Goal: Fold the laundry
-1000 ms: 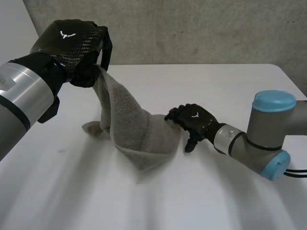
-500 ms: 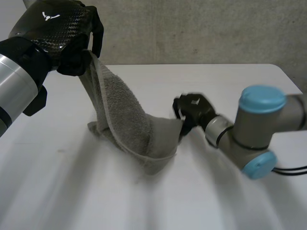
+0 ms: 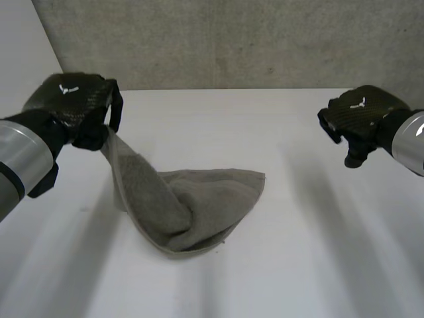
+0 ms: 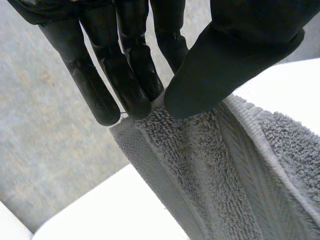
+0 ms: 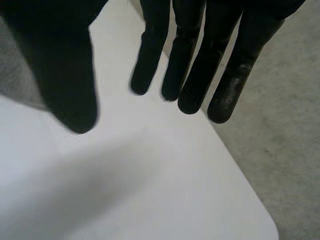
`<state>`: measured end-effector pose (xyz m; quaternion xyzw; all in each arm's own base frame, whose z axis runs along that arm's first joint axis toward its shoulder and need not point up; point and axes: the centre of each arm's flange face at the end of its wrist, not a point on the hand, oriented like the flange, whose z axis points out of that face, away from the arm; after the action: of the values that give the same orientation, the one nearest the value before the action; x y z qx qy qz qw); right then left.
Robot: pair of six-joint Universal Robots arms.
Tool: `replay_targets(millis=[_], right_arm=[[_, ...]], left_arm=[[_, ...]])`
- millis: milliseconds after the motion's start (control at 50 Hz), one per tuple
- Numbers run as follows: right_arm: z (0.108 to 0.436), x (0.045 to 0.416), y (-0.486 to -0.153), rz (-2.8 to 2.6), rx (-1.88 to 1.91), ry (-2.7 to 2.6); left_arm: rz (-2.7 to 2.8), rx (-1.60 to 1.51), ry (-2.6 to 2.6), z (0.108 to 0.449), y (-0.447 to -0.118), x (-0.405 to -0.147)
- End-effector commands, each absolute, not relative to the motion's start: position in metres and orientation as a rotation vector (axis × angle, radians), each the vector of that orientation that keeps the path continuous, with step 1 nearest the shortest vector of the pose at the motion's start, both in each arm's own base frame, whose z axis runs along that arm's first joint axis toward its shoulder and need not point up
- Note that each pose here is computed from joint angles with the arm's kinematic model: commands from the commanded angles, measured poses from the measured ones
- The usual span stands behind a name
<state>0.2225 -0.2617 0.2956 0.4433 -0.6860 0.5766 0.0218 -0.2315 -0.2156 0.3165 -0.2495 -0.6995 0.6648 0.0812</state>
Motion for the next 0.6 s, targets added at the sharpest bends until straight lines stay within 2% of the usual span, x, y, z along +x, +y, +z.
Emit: replay_targets(millis=[20,80,160,200,260,440,600], right_arm=[[0.26,0.23,-0.277,1.8,1.304,-2.26],[0.238,0.237,-0.285,1.837,1.182,-2.437],[0.213,0.254,-0.279,1.886,1.062,-2.657],[0.205,0.257,-0.28,1.911,1.051,-2.685],[0.194,0.262,-0.281,1.989,1.07,-2.678],[0.177,0.276,-0.277,2.124,1.144,-2.616],[0.15,0.296,-0.257,2.043,1.188,-2.772]], left_arm=[[1.987,-0.747,-2.079,0.318,-0.214,-0.233],[2.041,-0.736,-2.019,0.335,-0.212,-0.235],[2.105,-0.727,-1.928,0.358,-0.204,-0.237],[2.156,-0.725,-1.839,0.379,-0.194,-0.241],[2.187,-0.724,-1.777,0.394,-0.187,-0.244],[2.202,-0.727,-1.715,0.405,-0.179,-0.25],[2.214,-0.672,-1.645,0.422,-0.179,-0.253]])
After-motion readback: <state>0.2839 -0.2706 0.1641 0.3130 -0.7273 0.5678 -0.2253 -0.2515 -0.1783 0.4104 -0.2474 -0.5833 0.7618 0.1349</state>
